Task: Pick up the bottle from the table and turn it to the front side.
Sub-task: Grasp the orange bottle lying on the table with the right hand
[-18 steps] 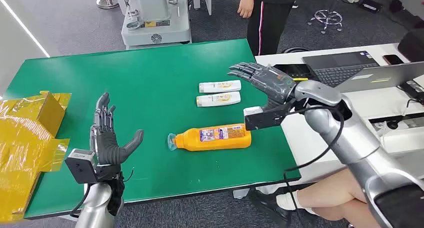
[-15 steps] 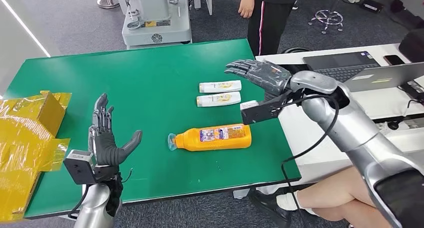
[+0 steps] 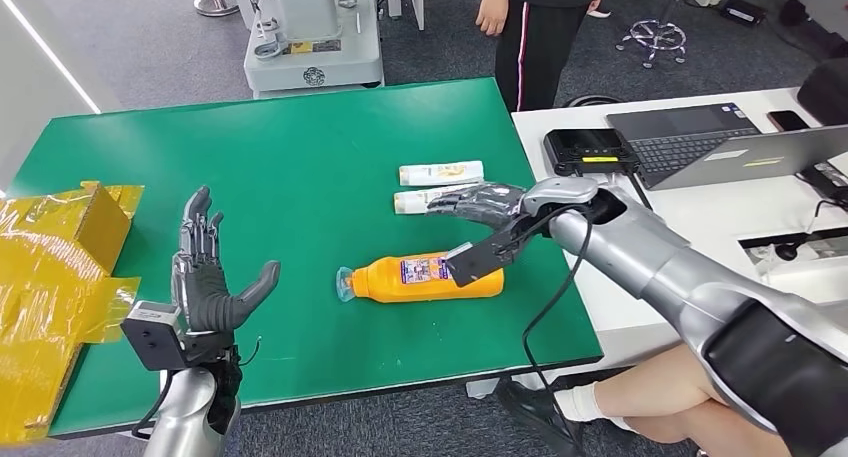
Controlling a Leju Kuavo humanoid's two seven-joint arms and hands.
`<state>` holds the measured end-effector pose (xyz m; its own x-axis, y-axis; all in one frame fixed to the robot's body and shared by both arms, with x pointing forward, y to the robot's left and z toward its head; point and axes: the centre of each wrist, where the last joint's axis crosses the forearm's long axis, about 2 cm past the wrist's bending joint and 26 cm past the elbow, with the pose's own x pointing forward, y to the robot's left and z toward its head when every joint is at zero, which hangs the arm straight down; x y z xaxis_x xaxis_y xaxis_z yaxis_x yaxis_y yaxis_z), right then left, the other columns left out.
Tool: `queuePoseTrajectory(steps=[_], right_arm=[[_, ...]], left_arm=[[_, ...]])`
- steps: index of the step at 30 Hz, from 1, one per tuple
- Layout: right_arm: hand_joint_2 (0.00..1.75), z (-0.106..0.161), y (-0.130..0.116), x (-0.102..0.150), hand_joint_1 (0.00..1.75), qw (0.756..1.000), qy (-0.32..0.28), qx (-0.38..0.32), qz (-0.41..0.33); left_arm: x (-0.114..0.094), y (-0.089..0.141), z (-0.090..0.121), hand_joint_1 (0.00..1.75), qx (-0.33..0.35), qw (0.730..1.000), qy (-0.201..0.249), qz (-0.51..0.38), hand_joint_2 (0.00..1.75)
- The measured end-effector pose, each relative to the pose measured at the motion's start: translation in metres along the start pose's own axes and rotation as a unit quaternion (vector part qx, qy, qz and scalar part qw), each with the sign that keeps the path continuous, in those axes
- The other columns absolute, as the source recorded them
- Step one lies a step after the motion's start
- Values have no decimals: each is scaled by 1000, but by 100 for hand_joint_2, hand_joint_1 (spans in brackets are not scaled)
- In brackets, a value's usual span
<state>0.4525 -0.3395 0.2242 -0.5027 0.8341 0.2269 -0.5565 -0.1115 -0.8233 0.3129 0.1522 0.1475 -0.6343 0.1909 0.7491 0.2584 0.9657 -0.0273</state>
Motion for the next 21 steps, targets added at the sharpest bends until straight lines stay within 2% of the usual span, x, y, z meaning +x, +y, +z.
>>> queuePoseTrajectory(steps=[8, 15, 21], right_arm=[[175, -22, 6, 10, 0, 998, 16, 61, 20], [175, -28, 9, 12, 0, 996, 23, 79, 27], [175, -29, 7, 12, 0, 995, 26, 95, 23]], left_arm=[[5, 1, 2, 0, 6, 1000, -8, 17, 175], [6, 3, 3, 0, 7, 1000, -8, 18, 175], [8, 4, 6, 0, 8, 998, -10, 54, 175]])
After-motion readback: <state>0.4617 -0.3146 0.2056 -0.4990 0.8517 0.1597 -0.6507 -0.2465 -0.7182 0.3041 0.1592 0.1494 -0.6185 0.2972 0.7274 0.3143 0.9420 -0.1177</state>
